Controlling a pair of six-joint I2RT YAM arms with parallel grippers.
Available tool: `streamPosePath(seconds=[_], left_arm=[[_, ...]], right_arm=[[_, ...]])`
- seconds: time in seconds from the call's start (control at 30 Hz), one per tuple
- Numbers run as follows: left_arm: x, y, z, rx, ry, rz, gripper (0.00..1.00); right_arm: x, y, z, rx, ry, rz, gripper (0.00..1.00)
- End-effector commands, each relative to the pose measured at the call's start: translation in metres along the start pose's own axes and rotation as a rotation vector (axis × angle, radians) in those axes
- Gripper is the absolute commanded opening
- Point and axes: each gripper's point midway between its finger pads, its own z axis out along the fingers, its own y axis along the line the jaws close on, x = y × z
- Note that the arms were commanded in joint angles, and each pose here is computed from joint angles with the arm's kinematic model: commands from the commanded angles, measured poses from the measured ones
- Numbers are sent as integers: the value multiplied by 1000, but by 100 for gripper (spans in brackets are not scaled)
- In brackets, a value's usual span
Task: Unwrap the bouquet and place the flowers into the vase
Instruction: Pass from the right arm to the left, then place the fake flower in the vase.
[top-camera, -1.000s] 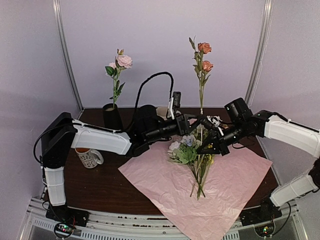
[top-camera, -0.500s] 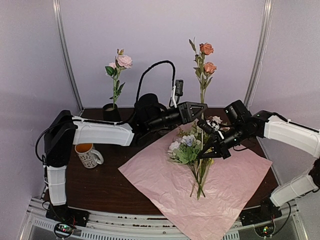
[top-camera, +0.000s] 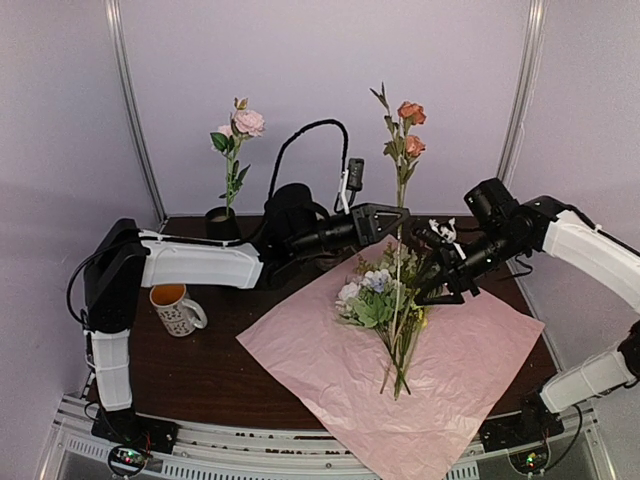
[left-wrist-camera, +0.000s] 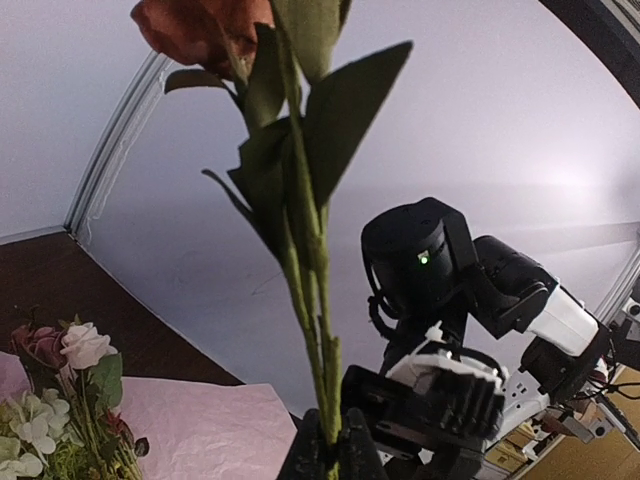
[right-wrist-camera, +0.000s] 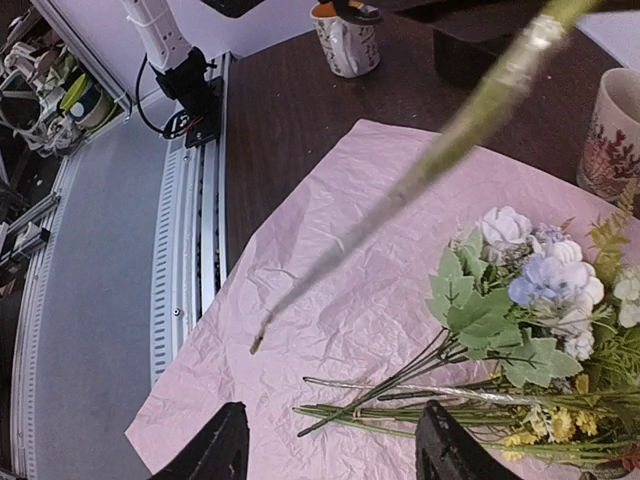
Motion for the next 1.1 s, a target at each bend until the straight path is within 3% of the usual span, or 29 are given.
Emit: streamPosePath(seconds=[0.0, 0.1, 0.23, 0.4, 0.73, 1.07], left_arm=[[-43, -35, -22, 65, 0, 88, 0], [-57, -41, -38, 19, 55, 169, 0], [-79, -46, -67, -157, 137, 341, 0], [-110, -52, -107, -361, 146, 576, 0], [-197, -64, -217, -758, -266, 895, 0], [-272, -30, -273, -931, -405, 960, 0]], right_arm=[[24, -11, -40, 103, -44, 59, 58], [38, -34, -48, 223, -89, 123, 58], [55, -39, -46, 269, -83, 103, 58], [60, -51, -47, 348, -93, 77, 58], [68, -65, -53, 446, -55, 48, 58], [77, -68, -53, 483, -30, 37, 58]])
